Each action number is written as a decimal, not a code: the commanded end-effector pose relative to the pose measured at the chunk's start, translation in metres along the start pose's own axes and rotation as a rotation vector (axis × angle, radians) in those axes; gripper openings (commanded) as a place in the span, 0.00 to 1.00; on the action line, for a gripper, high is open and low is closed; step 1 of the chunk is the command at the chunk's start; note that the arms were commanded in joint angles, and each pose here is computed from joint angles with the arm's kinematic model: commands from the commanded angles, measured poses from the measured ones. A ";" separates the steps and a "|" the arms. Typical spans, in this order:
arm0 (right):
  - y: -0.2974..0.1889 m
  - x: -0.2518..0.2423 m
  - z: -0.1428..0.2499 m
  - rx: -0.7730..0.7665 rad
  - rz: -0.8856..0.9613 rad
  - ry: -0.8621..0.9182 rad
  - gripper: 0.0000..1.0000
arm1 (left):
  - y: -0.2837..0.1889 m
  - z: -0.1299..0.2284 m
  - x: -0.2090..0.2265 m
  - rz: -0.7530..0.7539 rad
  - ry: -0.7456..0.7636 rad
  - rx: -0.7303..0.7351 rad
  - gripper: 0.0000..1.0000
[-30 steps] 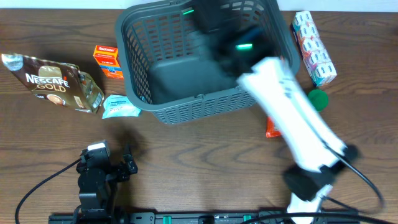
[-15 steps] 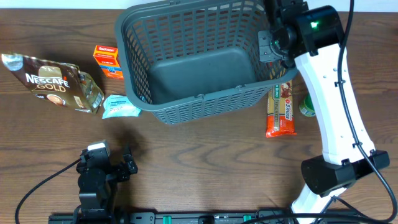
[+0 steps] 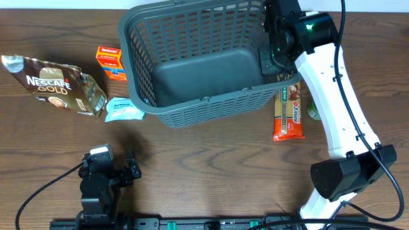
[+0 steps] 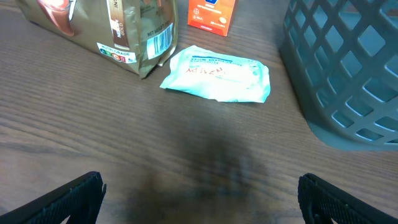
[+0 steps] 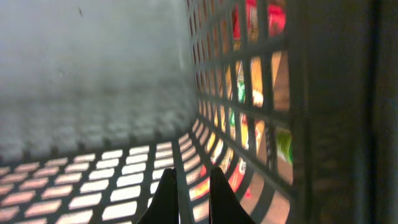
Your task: Pack container
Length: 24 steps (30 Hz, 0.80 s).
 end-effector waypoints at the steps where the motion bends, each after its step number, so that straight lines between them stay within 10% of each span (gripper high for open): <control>1: 0.001 -0.007 0.009 0.046 0.004 0.021 0.01 | 0.002 0.003 0.001 -0.006 0.015 0.005 0.99; 24: -0.015 -0.015 0.044 0.186 0.041 0.077 0.01 | 0.002 0.003 0.001 -0.006 0.015 0.005 0.99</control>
Point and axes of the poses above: each gripper's point midway between its finger pads, its own y axis out along the fingers, its own x axis along the line the jaws close on, z = x × y, the point moved 3 cm from there along -y, back along the fingers, and after that the axes turned 2 degrees about y, right-handed, at the moved point
